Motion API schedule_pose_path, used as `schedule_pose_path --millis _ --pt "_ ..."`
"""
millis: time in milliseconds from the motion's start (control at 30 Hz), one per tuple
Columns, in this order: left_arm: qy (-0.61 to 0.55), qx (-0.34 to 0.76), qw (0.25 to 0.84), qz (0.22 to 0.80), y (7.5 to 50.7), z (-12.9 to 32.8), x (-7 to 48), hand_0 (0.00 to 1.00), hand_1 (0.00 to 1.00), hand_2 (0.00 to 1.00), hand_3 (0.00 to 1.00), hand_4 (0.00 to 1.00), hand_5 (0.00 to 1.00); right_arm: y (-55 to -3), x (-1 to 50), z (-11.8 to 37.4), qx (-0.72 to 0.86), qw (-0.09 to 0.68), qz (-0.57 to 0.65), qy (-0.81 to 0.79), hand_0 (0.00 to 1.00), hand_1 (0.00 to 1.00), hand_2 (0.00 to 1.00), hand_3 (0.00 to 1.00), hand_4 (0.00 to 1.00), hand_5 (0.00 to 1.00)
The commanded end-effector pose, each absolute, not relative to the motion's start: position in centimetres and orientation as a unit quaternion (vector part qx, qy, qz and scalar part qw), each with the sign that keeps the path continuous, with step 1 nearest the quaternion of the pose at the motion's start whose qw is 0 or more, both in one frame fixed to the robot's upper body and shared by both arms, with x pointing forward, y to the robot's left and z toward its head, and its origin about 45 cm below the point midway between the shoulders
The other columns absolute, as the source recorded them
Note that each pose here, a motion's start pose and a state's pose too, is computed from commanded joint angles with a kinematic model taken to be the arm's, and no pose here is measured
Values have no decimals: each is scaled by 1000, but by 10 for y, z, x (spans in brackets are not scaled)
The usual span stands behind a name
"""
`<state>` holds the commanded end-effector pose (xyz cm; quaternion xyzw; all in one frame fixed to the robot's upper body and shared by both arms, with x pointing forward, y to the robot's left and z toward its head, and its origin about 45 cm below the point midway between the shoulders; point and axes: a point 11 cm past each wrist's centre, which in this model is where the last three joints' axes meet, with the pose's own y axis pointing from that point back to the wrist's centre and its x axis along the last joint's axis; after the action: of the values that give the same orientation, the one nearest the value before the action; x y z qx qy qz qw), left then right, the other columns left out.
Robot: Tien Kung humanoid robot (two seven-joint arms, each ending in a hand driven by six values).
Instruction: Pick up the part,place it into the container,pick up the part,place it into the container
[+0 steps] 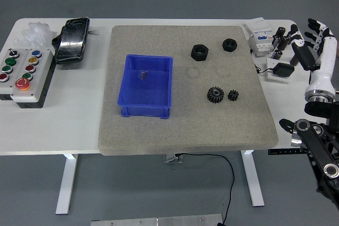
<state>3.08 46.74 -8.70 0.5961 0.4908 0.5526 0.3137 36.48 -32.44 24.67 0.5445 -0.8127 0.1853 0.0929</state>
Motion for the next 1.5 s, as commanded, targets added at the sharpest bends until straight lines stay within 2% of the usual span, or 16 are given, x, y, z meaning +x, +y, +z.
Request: schedule_pose_path --millis 167,300,333,500,533,600,733,1033,1300,1333,1500 --pt "491 595 314 553 467 -87 32 718 713 729 851 796 509 -300 368 240 564 151 206 -785 661 760 805 791 814 567" --pt "491 595 314 553 467 -87 32 718 713 729 851 796 509 -280 376 228 591 245 232 -733 661 760 805 791 814 567" --pt "491 595 314 553 466 -87 32 717 713 729 851 796 510 -275 378 225 596 274 242 -715 507 741 803 798 812 558" --pt "491 596 314 553 467 -87 32 717 713 729 851 796 510 -262 384 213 588 404 292 -636 507 741 803 798 812 558" --pt "491 596 313 552 467 -87 32 717 713 729 851 796 510 -261 385 210 581 433 299 -620 466 740 808 815 814 557" --pt "491 597 313 552 468 -87 32 717 713 729 851 796 510 -259 385 202 567 485 309 -590 466 740 808 815 814 557" --pt "489 599 312 552 470 -86 31 717 711 729 851 796 510 -251 383 184 573 540 336 -517 443 739 808 818 811 559" --pt "487 602 310 552 475 -84 26 717 712 729 851 795 511 -260 377 147 584 613 304 -436 427 729 802 808 810 559" --pt "491 602 302 553 478 -83 18 716 711 728 851 794 510 -276 380 141 570 623 291 -449 397 698 776 805 819 571" --pt "491 601 302 553 478 -84 18 716 712 728 851 792 514 -276 381 141 568 622 292 -452 357 658 718 771 809 577" --pt "492 599 307 552 473 -85 21 716 712 728 851 792 514 -277 384 142 561 616 297 -466 357 658 718 771 809 577"
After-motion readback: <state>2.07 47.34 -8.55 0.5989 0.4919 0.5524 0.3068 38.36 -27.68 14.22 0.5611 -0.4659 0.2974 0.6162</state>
